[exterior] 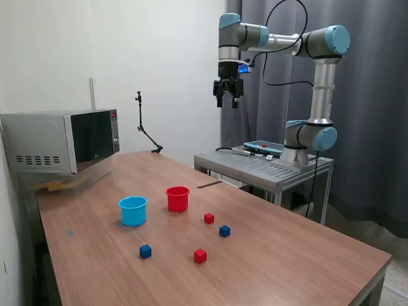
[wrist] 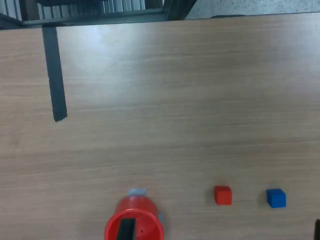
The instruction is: Place red objects in the red bin, and blue objects in the blue bin.
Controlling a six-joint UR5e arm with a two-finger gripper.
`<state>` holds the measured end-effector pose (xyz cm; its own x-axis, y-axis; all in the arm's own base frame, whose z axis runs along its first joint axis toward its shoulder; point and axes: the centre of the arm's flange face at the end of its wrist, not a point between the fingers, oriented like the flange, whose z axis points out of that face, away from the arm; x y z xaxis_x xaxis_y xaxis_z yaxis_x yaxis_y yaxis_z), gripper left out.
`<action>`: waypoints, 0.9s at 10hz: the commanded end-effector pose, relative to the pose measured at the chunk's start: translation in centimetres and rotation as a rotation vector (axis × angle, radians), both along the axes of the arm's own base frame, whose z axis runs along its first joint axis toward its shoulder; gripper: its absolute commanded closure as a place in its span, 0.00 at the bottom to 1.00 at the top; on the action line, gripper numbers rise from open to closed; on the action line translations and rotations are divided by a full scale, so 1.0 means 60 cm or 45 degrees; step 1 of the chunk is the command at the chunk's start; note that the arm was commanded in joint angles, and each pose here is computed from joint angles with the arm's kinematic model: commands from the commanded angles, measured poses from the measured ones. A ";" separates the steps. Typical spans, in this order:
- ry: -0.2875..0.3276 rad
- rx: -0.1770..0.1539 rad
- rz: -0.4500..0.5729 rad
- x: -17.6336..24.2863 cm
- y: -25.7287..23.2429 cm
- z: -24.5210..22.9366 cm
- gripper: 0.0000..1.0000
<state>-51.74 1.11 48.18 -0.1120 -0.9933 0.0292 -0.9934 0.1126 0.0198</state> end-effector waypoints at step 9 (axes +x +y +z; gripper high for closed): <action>0.020 0.006 -0.001 -0.001 0.000 0.000 0.00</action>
<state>-51.79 1.13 48.21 -0.1124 -0.9933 0.0272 -0.9931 0.1133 0.0313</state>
